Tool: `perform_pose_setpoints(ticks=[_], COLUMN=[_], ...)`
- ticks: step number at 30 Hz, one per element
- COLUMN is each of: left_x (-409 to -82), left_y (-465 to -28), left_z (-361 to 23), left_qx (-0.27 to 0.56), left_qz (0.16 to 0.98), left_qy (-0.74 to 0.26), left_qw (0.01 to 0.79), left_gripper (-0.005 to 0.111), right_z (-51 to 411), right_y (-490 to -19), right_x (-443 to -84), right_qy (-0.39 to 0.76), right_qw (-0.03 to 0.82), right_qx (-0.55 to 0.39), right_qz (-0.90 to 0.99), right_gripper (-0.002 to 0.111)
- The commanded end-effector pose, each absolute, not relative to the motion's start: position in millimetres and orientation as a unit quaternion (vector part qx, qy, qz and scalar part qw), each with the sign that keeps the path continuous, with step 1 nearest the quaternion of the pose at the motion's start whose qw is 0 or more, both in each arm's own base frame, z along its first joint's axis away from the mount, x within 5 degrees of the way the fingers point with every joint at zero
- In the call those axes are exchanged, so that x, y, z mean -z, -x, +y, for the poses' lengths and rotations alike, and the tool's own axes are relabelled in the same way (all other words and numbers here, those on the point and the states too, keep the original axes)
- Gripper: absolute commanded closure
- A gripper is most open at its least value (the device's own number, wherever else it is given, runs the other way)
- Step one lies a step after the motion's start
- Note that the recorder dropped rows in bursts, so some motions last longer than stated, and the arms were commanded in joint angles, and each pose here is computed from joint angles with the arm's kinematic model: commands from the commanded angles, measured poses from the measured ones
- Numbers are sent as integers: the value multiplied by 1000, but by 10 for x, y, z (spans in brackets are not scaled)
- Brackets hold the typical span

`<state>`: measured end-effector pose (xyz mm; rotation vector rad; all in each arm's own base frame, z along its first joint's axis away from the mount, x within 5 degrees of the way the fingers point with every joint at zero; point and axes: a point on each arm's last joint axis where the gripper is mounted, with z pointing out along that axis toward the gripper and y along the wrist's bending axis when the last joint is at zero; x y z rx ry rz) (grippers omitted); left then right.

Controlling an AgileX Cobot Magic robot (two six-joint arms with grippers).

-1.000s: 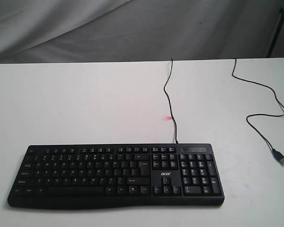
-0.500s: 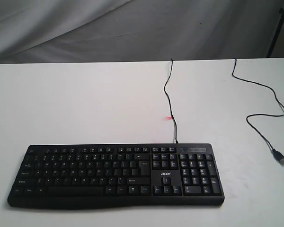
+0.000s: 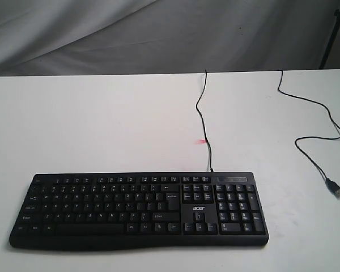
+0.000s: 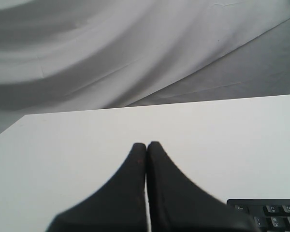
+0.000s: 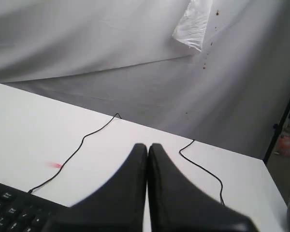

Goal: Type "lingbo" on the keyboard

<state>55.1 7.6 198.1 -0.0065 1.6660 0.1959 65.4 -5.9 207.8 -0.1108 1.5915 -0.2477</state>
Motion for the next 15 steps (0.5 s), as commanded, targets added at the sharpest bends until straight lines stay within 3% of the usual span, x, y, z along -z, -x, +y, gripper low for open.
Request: perform_pose_setpoints(ticks=[1, 15], left_x=[-1966, -1966], left_y=[-556, -556], left_z=[74, 74], left_qx=[-84, -84], left_qz=[740, 740], left_qy=[3, 3], left_qw=[667, 667], left_gripper=[106, 106], right_z=[-62, -62], right_y=[-587, -571], right_x=[-2005, -1968], right_qy=[47, 46], right_qw=[675, 662], right_qx=[113, 110], right_qz=[728, 740], right_gripper=[108, 108])
